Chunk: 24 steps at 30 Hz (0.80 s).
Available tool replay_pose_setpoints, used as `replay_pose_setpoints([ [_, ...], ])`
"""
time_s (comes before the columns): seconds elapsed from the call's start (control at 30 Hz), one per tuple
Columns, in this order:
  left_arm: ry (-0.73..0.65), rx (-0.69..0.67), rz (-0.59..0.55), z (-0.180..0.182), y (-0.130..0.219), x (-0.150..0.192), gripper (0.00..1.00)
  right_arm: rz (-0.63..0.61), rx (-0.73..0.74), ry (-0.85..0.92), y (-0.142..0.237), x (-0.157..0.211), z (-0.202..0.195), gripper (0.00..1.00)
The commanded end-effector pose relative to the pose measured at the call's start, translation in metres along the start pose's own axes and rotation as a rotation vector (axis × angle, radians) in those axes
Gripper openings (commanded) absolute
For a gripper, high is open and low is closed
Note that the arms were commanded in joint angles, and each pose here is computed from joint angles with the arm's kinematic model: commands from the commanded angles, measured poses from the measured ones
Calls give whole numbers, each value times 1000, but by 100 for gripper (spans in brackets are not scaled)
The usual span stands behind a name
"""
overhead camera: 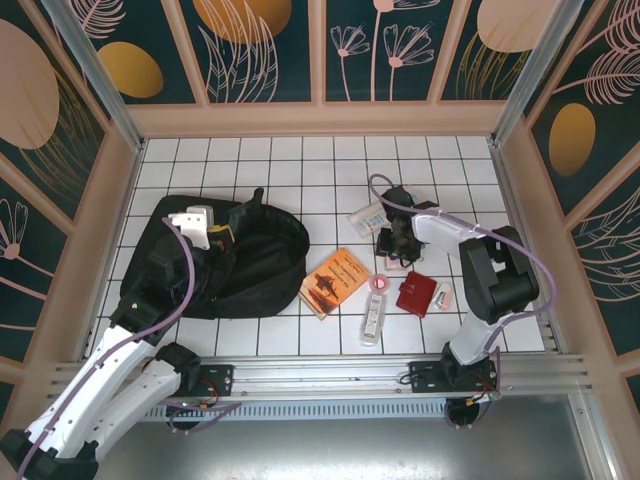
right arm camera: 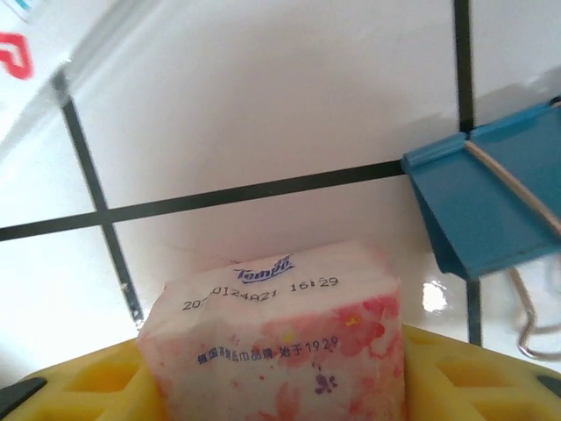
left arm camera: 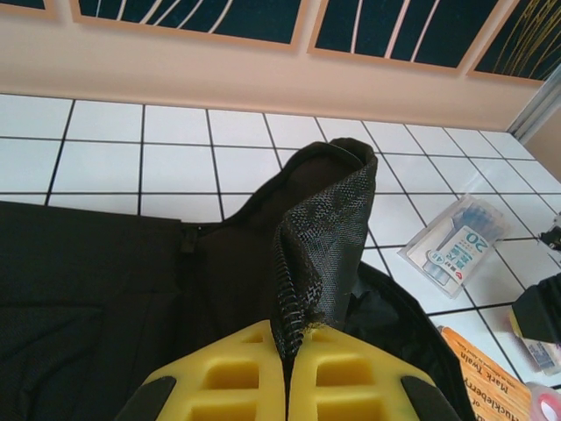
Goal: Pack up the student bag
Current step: Pick up the personal item from the middle-right of the table, then place the personal item in the student bag.
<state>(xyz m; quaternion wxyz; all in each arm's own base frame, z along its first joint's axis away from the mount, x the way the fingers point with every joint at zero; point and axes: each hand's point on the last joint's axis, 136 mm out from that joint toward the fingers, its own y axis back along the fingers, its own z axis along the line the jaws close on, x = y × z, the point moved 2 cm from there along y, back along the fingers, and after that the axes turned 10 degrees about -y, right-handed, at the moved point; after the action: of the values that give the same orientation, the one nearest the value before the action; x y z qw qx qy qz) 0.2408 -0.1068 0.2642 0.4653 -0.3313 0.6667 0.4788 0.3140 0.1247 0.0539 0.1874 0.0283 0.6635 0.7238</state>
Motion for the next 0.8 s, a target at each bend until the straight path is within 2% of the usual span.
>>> replay_pose_setpoints([
  [0.0,-1,47,-81,-8,4,-21,0,-121,-81,-33,53,-24,19,55],
  [0.07,6,52,-97,-9,6,-24,0,-125,-181,-10,76,-23,43,55],
  [0.3,4,107,-178,-15,17,-35,0,-76,-508,76,143,2,162,56],
  [0.5,1,136,-203,-20,21,-45,0,97,-731,41,153,27,247,56],
  [0.77,33,134,-236,-20,20,-51,0,304,-794,18,134,73,310,57],
])
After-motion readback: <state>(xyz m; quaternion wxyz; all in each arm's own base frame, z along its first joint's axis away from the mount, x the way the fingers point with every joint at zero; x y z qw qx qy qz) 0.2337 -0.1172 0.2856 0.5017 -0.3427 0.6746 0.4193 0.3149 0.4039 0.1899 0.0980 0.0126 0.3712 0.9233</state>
